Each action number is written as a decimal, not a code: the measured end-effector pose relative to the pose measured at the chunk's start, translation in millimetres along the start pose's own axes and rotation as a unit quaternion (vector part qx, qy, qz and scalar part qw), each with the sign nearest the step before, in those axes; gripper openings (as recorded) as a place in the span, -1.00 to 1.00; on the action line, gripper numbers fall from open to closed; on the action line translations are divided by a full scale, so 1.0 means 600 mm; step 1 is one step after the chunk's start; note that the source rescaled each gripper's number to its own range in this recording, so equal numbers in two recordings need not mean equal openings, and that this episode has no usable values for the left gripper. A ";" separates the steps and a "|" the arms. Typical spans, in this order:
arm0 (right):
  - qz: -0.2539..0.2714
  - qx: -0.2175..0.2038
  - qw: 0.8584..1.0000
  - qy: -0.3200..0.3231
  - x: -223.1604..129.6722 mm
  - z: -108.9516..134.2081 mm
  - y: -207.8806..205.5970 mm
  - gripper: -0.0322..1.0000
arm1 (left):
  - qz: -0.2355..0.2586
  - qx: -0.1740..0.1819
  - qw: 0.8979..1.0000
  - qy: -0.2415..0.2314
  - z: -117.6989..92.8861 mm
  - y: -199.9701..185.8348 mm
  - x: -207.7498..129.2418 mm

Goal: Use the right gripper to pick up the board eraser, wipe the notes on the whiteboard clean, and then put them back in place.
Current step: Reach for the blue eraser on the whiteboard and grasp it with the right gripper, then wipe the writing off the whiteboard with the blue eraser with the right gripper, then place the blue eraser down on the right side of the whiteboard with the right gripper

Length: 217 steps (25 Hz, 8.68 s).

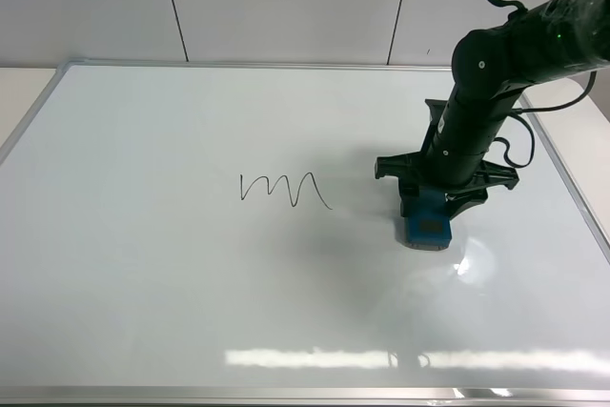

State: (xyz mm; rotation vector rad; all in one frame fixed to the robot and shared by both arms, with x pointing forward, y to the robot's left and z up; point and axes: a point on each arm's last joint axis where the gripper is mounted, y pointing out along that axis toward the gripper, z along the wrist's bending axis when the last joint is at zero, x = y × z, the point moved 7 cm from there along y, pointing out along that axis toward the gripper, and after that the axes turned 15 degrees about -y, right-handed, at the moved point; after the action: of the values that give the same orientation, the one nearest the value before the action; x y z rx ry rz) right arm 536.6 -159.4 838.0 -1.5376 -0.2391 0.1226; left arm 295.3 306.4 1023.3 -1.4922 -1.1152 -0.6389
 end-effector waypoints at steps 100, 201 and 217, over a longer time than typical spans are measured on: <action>0.051 0.027 0.966 -0.252 0.189 0.154 0.015 -0.94 | 0.000 0.000 1.000 0.000 0.000 0.000 0.000; -0.015 -0.029 0.999 -0.032 0.022 -0.049 -0.138 -0.94 | 0.000 0.001 1.000 0.000 0.000 0.000 0.000; 0.026 -0.049 0.998 0.022 0.041 -0.123 -0.043 -0.94 | 0.000 0.001 1.000 0.001 0.000 0.000 0.000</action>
State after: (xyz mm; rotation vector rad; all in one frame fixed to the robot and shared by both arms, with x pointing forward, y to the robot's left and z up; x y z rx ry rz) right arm 575.4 -226.4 864.2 -1.6424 -0.1717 0.1195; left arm 295.3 306.7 1023.3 -1.4901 -1.1150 -0.6390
